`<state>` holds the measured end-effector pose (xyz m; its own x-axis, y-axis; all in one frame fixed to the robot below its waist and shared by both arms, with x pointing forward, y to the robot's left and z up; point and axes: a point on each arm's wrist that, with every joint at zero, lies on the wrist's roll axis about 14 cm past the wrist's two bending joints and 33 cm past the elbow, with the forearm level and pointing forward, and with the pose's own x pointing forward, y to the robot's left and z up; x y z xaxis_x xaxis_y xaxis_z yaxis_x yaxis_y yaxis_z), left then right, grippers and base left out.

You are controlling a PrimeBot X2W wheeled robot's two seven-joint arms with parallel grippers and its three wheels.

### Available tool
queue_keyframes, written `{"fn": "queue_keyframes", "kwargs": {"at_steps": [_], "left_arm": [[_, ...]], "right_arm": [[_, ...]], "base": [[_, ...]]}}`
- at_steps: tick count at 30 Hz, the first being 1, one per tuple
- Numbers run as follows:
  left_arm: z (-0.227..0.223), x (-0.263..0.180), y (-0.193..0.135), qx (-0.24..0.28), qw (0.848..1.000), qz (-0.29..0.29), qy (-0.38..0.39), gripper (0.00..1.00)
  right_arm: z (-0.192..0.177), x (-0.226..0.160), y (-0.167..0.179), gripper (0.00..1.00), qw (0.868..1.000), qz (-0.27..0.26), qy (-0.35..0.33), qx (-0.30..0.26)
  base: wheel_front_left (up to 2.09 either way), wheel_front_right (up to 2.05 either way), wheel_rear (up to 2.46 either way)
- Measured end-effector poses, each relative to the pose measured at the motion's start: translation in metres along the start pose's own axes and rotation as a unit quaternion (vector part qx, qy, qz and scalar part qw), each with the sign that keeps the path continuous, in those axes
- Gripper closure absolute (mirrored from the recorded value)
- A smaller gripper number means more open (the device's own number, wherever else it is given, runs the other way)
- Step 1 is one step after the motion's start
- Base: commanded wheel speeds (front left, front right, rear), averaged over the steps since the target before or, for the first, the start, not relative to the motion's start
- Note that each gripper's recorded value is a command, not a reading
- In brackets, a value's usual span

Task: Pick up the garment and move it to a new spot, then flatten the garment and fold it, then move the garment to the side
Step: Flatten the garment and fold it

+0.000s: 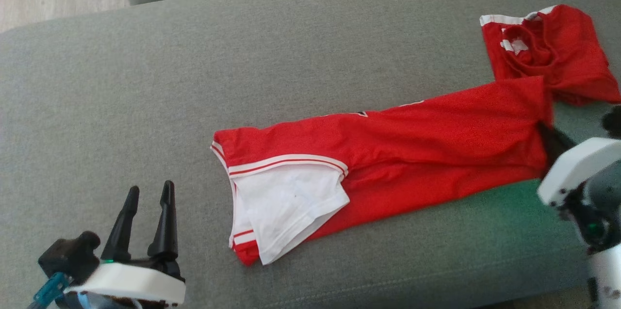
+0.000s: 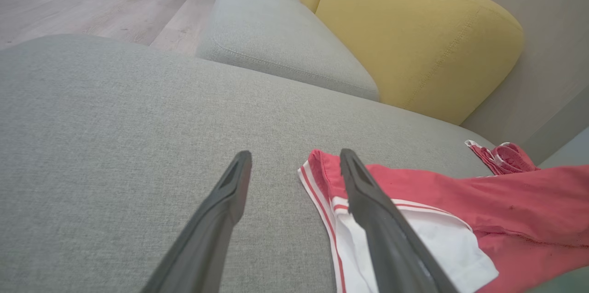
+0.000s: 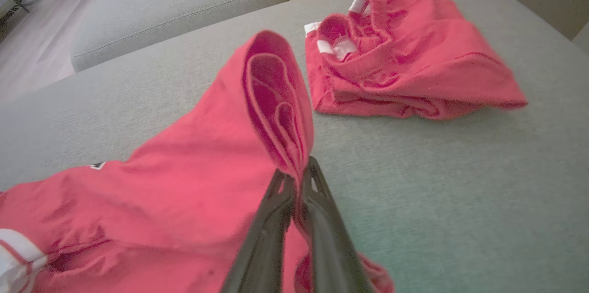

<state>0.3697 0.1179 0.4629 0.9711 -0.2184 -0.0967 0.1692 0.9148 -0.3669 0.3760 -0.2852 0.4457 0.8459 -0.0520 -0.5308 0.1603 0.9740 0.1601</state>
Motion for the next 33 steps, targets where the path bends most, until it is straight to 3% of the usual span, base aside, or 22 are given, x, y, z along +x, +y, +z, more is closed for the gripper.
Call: {"fn": "queue_keyframes", "kwargs": {"at_steps": [12, 20, 33], "left_arm": [[0.002, -0.008, -0.002, 0.004, 1.0, -0.002, 0.0, 0.0], [0.008, -0.023, 0.007, -0.001, 1.0, 0.02, -0.015, 0.0], [0.012, -0.05, 0.027, -0.005, 0.998, 0.062, -0.029, 0.0]], "right_arm": [[-0.004, -0.005, 0.111, 1.0, 0.988, 0.156, 0.004, -0.007], [-0.015, -0.021, 0.208, 1.0, 0.957, 0.288, 0.022, 0.016], [-0.055, -0.036, 0.294, 1.0, 0.912, 0.4, 0.084, 0.042]], "base": [[0.0, 0.0, 0.0], [0.0, 0.0, 0.0], [0.0, 0.0, 0.0]]}}
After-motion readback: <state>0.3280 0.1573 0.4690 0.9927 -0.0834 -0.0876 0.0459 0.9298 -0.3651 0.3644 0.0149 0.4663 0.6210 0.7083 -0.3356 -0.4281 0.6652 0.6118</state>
